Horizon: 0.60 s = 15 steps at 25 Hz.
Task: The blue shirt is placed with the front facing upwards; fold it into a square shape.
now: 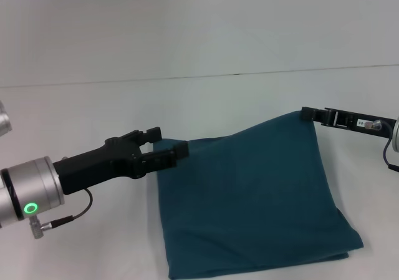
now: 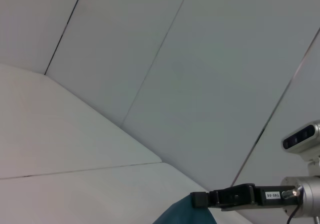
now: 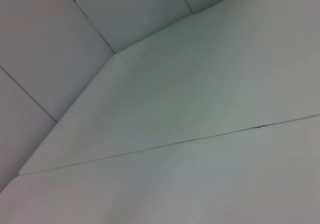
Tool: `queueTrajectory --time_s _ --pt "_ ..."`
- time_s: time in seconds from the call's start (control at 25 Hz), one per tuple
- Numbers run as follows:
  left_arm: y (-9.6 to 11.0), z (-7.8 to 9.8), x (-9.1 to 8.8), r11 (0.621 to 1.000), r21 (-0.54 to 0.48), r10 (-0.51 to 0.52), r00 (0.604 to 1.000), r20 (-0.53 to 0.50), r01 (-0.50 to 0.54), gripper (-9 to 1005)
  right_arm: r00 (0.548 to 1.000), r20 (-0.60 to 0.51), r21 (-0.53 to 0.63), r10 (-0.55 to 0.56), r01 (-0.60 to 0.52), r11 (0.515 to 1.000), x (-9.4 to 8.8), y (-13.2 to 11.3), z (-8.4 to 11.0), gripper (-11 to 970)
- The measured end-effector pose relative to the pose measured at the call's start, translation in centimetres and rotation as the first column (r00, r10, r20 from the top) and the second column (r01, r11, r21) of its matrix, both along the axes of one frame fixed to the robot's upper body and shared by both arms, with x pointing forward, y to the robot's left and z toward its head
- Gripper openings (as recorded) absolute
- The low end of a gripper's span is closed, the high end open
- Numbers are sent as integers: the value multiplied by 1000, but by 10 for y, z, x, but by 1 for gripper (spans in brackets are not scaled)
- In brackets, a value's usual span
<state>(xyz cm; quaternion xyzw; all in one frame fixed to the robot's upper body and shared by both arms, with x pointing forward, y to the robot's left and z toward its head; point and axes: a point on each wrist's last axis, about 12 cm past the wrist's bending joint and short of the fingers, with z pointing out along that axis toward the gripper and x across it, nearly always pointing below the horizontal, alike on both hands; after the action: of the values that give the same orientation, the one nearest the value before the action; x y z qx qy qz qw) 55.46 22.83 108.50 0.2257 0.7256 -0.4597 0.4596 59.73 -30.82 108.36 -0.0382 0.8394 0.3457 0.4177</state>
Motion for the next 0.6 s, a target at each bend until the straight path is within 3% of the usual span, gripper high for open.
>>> queueTrajectory --time_s 0.6 --pt "-3 0 1 1000 0 -9 1000 0 9 964 996 -19 -42 -83 83 996 0 -4 -13 48"
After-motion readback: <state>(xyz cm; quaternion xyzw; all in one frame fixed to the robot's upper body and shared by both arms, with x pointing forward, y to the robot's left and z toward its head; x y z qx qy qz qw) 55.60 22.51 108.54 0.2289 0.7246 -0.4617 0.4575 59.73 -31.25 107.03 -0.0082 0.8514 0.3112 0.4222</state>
